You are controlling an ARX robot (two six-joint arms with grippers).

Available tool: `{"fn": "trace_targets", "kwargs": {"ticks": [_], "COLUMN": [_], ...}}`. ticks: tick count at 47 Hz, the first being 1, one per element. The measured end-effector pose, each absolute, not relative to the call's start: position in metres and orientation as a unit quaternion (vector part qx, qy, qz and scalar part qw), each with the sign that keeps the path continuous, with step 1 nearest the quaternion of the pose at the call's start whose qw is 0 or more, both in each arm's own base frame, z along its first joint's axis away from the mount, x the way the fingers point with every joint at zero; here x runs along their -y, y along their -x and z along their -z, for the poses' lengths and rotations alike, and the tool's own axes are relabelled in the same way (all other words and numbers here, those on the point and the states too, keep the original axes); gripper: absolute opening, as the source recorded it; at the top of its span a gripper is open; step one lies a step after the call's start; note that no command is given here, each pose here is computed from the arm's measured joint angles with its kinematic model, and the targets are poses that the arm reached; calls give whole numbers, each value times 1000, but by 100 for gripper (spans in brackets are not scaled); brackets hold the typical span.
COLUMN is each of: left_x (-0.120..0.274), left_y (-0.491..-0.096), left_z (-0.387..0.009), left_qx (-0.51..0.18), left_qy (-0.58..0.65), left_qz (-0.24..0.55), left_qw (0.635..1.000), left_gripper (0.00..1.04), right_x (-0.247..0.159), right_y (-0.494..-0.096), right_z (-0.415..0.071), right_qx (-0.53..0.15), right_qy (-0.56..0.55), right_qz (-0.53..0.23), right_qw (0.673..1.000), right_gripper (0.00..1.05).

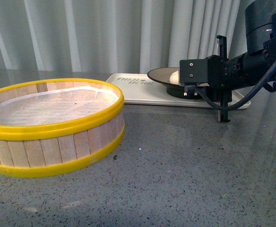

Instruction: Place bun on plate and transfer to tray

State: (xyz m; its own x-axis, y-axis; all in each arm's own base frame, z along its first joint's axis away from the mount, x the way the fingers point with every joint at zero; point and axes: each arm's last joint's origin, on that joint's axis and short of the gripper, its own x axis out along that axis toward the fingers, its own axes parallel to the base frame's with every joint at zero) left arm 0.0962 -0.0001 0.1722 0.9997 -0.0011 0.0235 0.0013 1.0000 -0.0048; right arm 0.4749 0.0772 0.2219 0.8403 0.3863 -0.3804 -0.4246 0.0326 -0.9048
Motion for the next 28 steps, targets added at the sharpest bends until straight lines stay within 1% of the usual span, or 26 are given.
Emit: {"fn": "trace_targets", "kwargs": {"ticks": [1, 5, 9, 19, 22, 23, 24, 28], "left_x": [0, 0, 0, 0, 0, 0, 0, 0], "left_y": [-96, -96, -96, -96, -96, -96, -96, -96], "left_z": [-172, -172, -172, -172, -172, -172, -172, -172], "left_qx": [12, 12, 12, 12, 12, 12, 12, 12], "left_qy": [2, 2, 2, 2, 2, 2, 2, 2], "left_qz": [1, 1, 1, 1, 1, 1, 1, 1], "left_qw": [1000, 1000, 1000, 1000, 1000, 1000, 1000, 1000], "left_gripper": [98, 98, 98, 98, 98, 98, 98, 98], "right_x": [-77, -77, -76, -74, -75, -75, -74, -71], "right_y": [-474, -470, -465, -441, -425, -421, -413, -388], "right_z": [-223, -227, -231, -248, -258, -261, -266, -284], "right_qx": [-14, -13, -12, -5, 4, 7, 7, 4], "right_qy": [634, 626, 622, 599, 578, 573, 559, 509], "right_qz": [-281, -281, -280, -288, -286, -283, -280, -242], "right_qw": [720, 727, 731, 747, 765, 769, 781, 826], "right_gripper": [26, 40, 49, 78, 92, 95, 98, 95]}}
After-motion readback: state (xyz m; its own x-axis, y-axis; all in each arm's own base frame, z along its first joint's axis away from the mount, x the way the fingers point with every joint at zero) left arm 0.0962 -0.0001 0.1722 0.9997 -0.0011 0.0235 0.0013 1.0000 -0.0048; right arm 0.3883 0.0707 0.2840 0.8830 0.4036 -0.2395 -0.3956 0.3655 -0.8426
